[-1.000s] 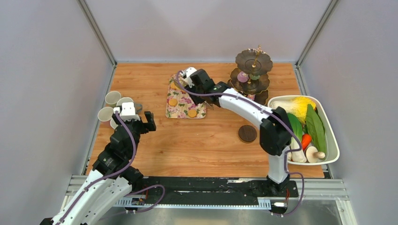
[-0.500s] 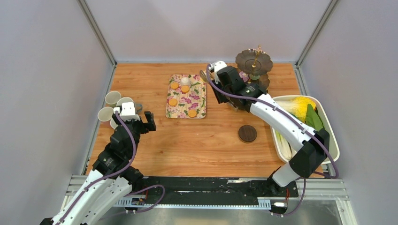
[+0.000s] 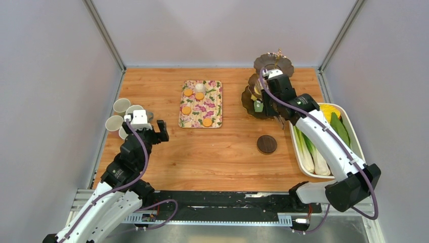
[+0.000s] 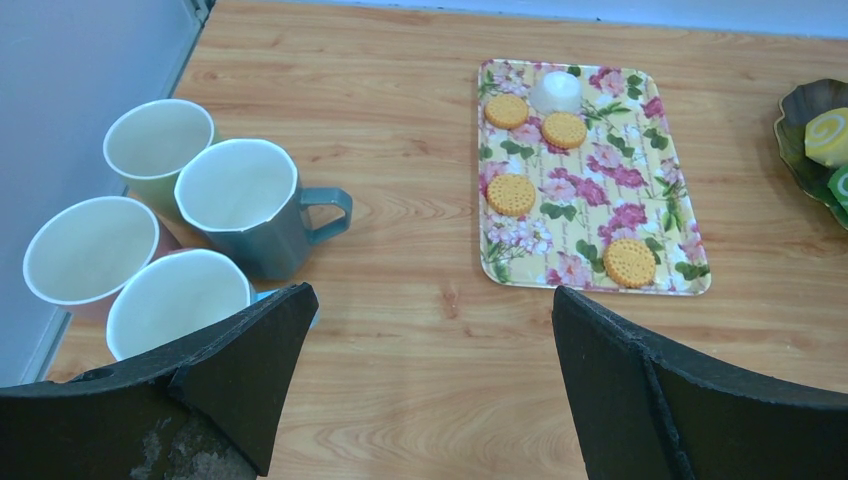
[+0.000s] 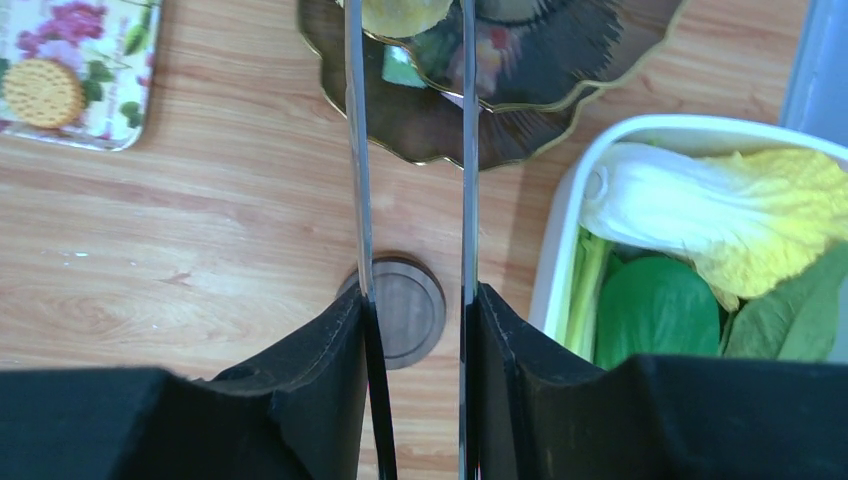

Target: Serve the afternoon tea

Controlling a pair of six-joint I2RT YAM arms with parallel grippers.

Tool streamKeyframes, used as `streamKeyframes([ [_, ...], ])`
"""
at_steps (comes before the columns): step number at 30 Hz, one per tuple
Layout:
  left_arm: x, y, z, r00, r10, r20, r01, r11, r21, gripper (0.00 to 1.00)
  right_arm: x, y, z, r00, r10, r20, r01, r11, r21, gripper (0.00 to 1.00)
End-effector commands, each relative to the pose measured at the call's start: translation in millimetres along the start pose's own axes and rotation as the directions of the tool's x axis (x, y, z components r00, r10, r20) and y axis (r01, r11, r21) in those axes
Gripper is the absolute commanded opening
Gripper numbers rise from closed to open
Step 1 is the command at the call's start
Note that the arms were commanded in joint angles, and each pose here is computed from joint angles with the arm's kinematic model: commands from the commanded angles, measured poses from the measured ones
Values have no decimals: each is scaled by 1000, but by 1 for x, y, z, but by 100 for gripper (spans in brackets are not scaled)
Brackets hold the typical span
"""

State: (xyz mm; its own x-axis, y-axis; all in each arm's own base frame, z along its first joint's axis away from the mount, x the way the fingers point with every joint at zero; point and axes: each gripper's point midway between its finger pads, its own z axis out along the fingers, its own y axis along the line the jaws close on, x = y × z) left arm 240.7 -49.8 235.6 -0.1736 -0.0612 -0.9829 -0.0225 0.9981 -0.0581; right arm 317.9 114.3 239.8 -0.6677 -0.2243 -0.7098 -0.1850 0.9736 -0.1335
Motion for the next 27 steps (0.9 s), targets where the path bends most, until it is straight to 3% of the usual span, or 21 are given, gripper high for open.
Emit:
streamKeyframes([
  [1, -2, -3, 1, 1000, 8, 6, -8, 1000, 14, 100, 14, -23, -4, 997, 62, -36, -60, 996, 59, 39],
  [14, 0, -5, 3, 1000, 10, 1, -10, 1000, 21, 100, 33, -62, 14, 983, 160, -92, -144, 977, 155, 40],
  [27, -2, -3, 1, 1000, 8, 8, -8, 1000, 14, 100, 13, -64, 38, 984, 172, -41, -165, 977, 137, 41],
])
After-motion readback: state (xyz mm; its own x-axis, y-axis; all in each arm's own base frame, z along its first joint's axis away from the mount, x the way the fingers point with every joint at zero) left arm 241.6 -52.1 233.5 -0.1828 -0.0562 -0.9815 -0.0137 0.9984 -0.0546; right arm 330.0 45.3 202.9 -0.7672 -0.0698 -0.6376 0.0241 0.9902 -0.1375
